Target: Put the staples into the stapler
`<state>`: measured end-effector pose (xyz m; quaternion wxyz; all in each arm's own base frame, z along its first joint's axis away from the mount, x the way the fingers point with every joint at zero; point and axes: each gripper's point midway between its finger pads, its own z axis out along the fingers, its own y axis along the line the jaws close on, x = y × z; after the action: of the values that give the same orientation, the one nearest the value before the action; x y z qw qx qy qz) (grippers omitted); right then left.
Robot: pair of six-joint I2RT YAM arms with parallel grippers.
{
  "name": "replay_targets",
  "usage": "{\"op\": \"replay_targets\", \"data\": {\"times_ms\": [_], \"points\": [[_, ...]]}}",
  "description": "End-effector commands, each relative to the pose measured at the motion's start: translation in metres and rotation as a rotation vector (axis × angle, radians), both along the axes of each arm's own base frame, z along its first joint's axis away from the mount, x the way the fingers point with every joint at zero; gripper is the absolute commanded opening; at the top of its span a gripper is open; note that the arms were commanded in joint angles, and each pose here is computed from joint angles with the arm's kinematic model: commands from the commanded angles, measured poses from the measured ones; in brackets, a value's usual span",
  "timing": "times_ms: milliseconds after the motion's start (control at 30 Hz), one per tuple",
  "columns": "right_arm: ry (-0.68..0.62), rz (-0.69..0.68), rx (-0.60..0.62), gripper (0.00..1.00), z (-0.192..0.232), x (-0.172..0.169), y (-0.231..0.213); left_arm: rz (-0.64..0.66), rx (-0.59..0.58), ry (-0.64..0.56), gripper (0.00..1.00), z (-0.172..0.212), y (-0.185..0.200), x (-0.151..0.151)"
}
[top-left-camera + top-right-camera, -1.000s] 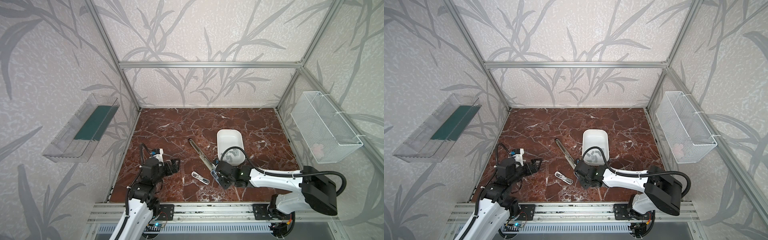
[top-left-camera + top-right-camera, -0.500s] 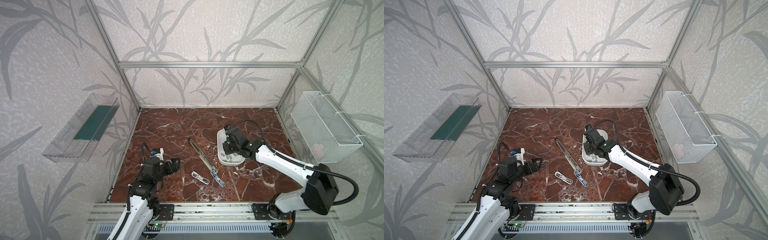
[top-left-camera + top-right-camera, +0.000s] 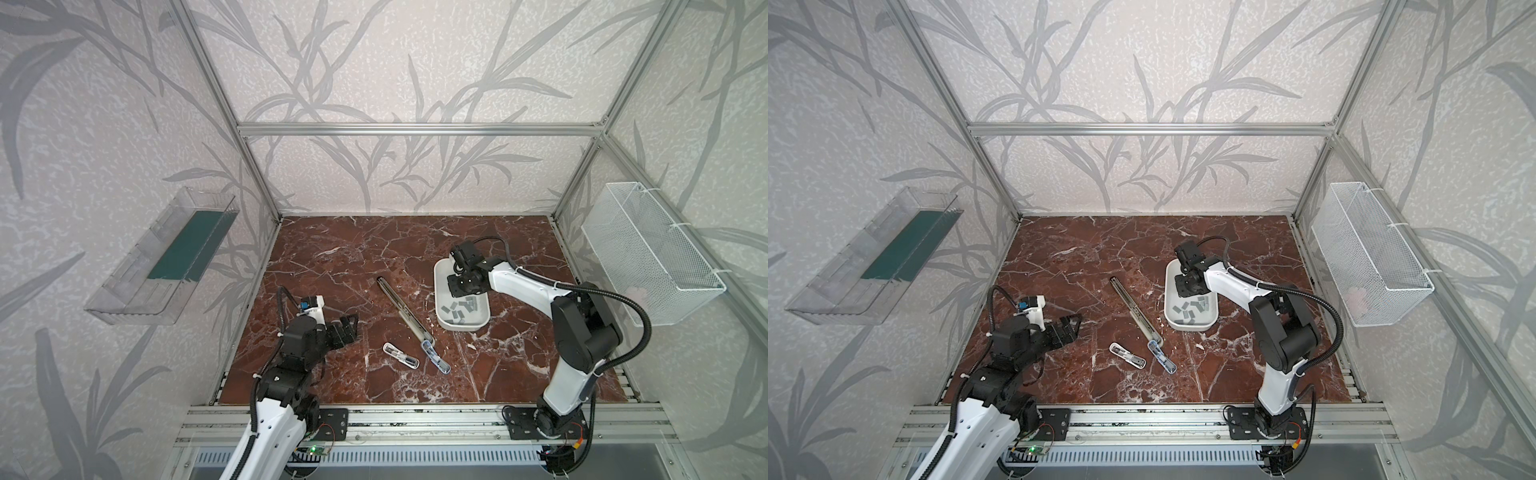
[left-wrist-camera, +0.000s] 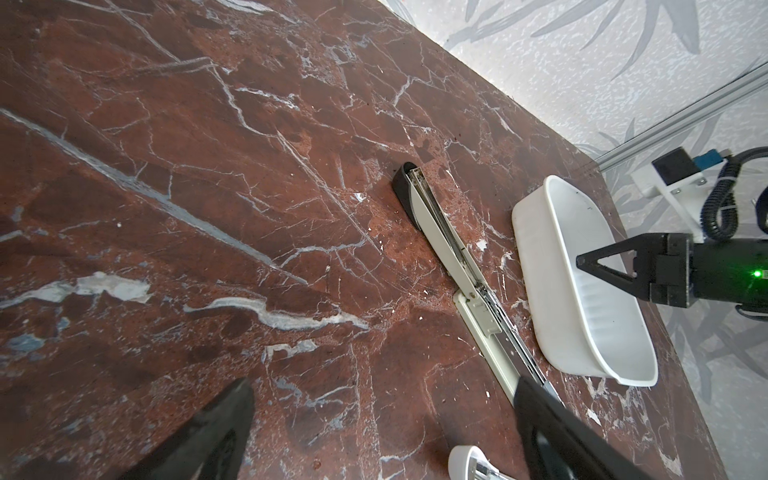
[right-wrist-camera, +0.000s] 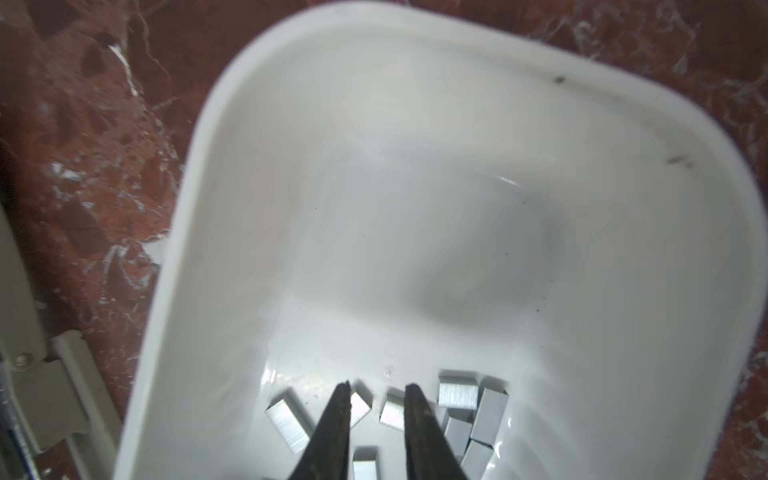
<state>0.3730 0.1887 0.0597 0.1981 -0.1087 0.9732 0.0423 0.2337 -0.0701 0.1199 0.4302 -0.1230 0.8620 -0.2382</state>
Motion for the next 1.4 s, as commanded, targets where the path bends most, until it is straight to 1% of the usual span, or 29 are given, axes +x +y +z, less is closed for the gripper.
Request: {"op": "replay_targets", "data": {"times_ms": [0,100,300,400,467,567,700,767,900,1100,1367], "points": [[0.032,-0.029,-0.036,0.25,-0.002,-0.004,-0.011,0.017,0.021,0.021,0.98,-0.006,0.004,0.001],[0.038,-0.074,-0.022,0.26,-0.007,-0.008,-0.014,0.016,0.024,0.03,0.98,-0.007,0.004,0.002],[0.057,-0.141,-0.052,0.27,-0.021,-0.012,-0.028,0.005,0.022,0.033,0.98,-0.008,0.002,0.002],[0.066,-0.174,-0.044,0.28,-0.025,-0.015,-0.034,0.0,0.022,0.032,0.98,-0.007,0.001,0.002],[0.063,-0.194,-0.027,0.29,-0.024,-0.017,-0.035,-0.001,0.021,0.032,0.98,-0.007,0.001,0.002],[0.056,-0.229,0.02,0.36,-0.022,-0.021,-0.033,-0.002,0.022,0.031,0.98,-0.007,0.001,0.002],[0.068,-0.267,0.058,0.4,-0.031,-0.023,-0.031,-0.001,0.022,0.031,0.98,-0.007,0.001,0.002],[0.071,-0.28,0.081,0.43,-0.035,-0.023,-0.029,-0.005,0.021,0.031,0.98,-0.007,0.001,0.002],[0.079,-0.275,0.126,0.47,-0.039,-0.016,-0.02,-0.006,0.022,0.034,0.98,-0.008,0.0,0.003],[0.083,-0.273,0.132,0.49,-0.044,-0.006,-0.015,-0.001,0.026,0.037,0.98,-0.008,0.001,0.003],[0.088,-0.229,0.149,0.48,-0.042,0.005,-0.003,0.007,0.029,0.038,0.98,-0.008,0.003,0.004]]}}
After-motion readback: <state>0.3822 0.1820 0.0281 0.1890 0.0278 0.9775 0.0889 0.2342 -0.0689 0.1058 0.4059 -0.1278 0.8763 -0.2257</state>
